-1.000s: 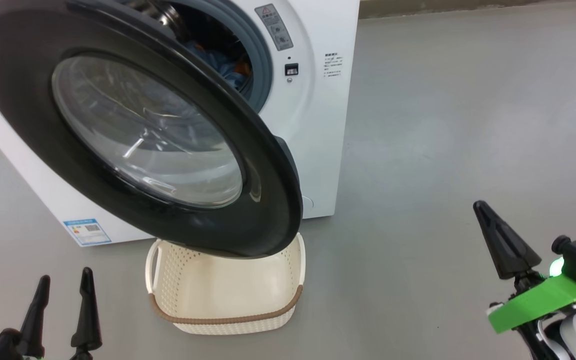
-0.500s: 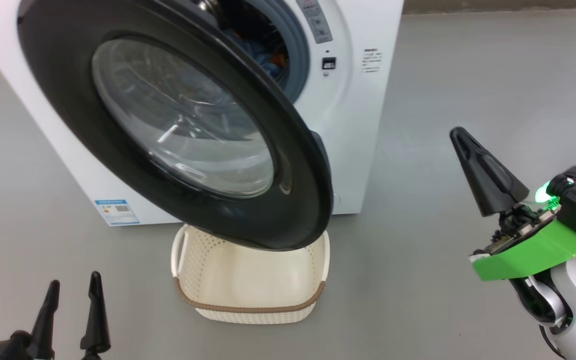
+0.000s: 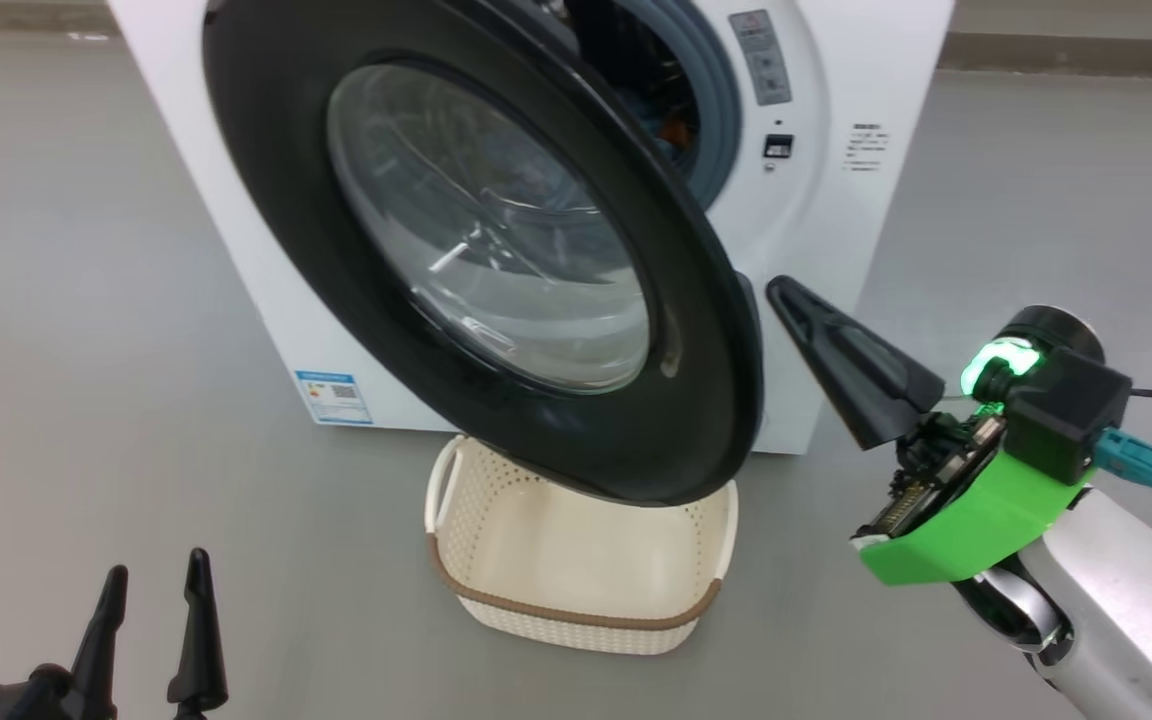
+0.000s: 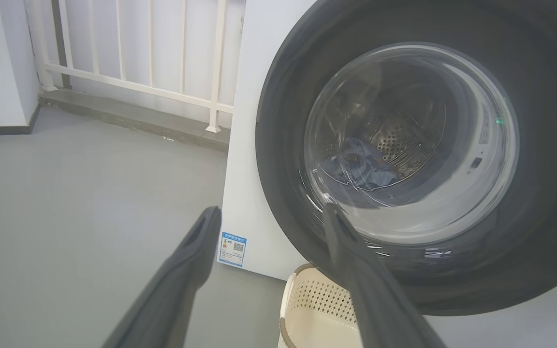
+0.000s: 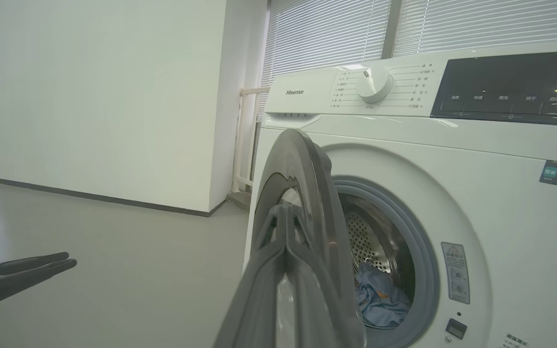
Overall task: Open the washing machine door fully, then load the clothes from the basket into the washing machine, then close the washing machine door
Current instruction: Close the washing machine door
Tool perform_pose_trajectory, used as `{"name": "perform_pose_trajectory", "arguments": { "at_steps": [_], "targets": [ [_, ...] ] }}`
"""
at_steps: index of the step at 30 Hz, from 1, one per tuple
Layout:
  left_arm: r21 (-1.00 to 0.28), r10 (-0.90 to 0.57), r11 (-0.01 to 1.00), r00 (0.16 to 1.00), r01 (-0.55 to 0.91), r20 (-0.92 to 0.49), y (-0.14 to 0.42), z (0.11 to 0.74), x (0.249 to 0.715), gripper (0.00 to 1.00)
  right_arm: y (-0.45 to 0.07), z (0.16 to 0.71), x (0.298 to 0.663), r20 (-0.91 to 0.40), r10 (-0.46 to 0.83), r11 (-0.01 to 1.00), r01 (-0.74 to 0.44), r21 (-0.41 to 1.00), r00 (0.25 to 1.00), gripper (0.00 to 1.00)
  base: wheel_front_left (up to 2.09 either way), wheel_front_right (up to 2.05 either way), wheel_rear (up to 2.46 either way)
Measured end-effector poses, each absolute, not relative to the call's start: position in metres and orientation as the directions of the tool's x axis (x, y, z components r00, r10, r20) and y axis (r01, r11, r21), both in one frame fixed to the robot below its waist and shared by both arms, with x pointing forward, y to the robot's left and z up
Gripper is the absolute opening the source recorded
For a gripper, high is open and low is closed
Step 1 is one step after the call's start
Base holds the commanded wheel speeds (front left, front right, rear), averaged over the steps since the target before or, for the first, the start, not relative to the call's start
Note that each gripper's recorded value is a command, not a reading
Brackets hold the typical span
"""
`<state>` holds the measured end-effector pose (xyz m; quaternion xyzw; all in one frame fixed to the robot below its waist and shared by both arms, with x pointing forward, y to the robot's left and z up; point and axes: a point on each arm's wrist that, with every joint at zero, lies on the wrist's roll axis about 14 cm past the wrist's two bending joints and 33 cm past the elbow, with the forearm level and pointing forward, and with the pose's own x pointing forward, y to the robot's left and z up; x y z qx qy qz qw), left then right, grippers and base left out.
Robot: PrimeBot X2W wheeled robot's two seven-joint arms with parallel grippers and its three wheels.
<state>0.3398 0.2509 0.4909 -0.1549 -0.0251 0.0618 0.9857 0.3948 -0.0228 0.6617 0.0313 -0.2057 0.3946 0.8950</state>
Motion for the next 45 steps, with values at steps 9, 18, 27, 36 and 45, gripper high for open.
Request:
{"name": "perform_pose_trajectory", "arguments": {
  "at_steps": [9,18,27,36,45],
  "targets": [
    [-0.311,0.207,0.932,0.978,-0.187,0.032,0.273,0.491,0.317,1.00,0.031,0.637,0.380,0.318,0.803,0.555,-0.827,-0.093,0.504,0.00,0.00,0.00,0.00],
    [-0.309,0.239,0.925,0.971,-0.222,0.018,0.282,0.487,0.308,1.00,0.045,0.583,0.392,0.164,0.835,0.532,-0.847,0.004,0.525,0.00,0.00,0.00,0.00],
    [-0.301,0.267,0.919,0.964,-0.253,0.004,0.291,0.485,0.307,1.00,0.037,0.537,0.414,0.045,0.809,0.579,-0.808,0.108,0.586,0.00,0.00,0.00,0.00],
    [-0.289,0.286,0.916,0.958,-0.277,-0.009,0.297,0.482,0.306,1.00,0.042,0.511,0.428,-0.020,0.804,0.589,-0.792,0.162,0.594,0.00,0.00,0.00,0.00],
    [-0.276,0.308,0.911,0.951,-0.306,-0.035,0.304,0.476,0.304,1.00,0.042,0.485,0.438,-0.075,0.796,0.602,-0.771,0.208,0.601,0.00,0.00,0.00,0.00]
  ]
}}
